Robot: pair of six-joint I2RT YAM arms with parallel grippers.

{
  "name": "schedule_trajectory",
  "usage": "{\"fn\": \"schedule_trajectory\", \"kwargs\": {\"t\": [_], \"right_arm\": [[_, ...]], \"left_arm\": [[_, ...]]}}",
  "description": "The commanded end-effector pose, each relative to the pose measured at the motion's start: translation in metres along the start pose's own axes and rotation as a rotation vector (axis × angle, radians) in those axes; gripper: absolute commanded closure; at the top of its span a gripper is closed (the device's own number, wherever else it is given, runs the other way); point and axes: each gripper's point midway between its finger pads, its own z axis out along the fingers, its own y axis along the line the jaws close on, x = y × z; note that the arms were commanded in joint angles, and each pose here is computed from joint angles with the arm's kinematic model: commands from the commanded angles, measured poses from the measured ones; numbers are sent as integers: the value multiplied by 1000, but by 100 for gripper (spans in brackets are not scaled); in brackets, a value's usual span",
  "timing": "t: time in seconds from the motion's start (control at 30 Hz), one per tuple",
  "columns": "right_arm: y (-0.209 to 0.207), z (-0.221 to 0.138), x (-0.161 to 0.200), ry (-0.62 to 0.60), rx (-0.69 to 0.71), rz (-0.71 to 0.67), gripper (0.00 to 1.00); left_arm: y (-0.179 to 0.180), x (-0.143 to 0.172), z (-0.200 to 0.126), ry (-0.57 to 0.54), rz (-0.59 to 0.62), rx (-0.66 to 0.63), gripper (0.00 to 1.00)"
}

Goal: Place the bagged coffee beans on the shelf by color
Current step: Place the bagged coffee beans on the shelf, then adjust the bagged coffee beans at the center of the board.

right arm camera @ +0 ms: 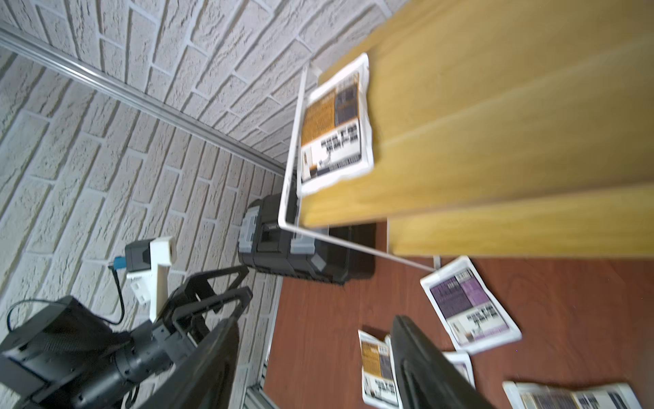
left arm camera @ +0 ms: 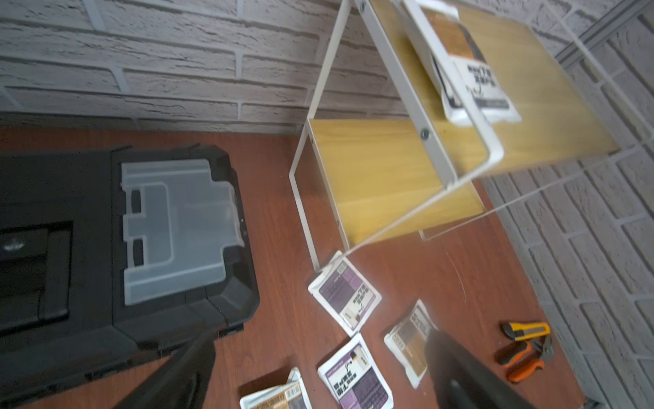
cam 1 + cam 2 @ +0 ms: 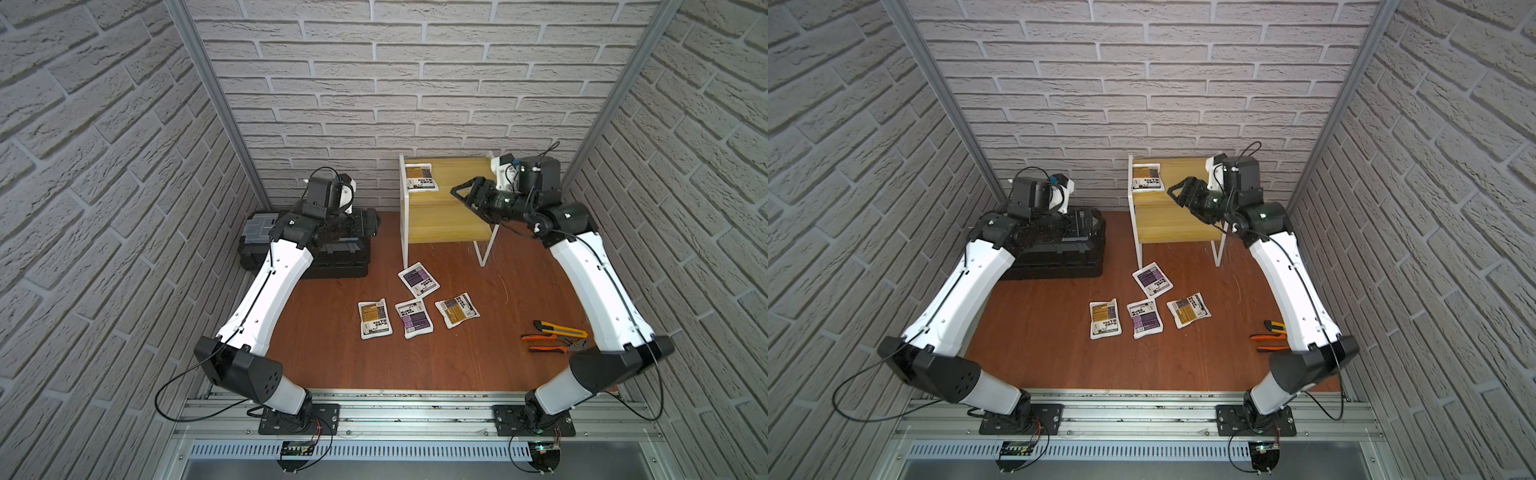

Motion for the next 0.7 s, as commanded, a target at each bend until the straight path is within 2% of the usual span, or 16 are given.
{"fn": "schedule_trajectory", "kwargs": {"t": [0.0,0.23,0.33,0.53,0.67], "right_arm": [[-32,-11,42,36,33,31,27],[-154,-17,165,163,237,200,20],[-198,-12,202,181,313,266,17],[-259,1,242,192,446,353,17],[-274,11,250,224,489,356,17]], "left_arm": [[-5,20,-1,-20,82,-44,1],[-35,81,17,19,223,-69,2],[-49,102,30,45,286,-68,1],[-65,138,63,109,334,-53,2],[-66,150,84,129,348,-52,1]]}}
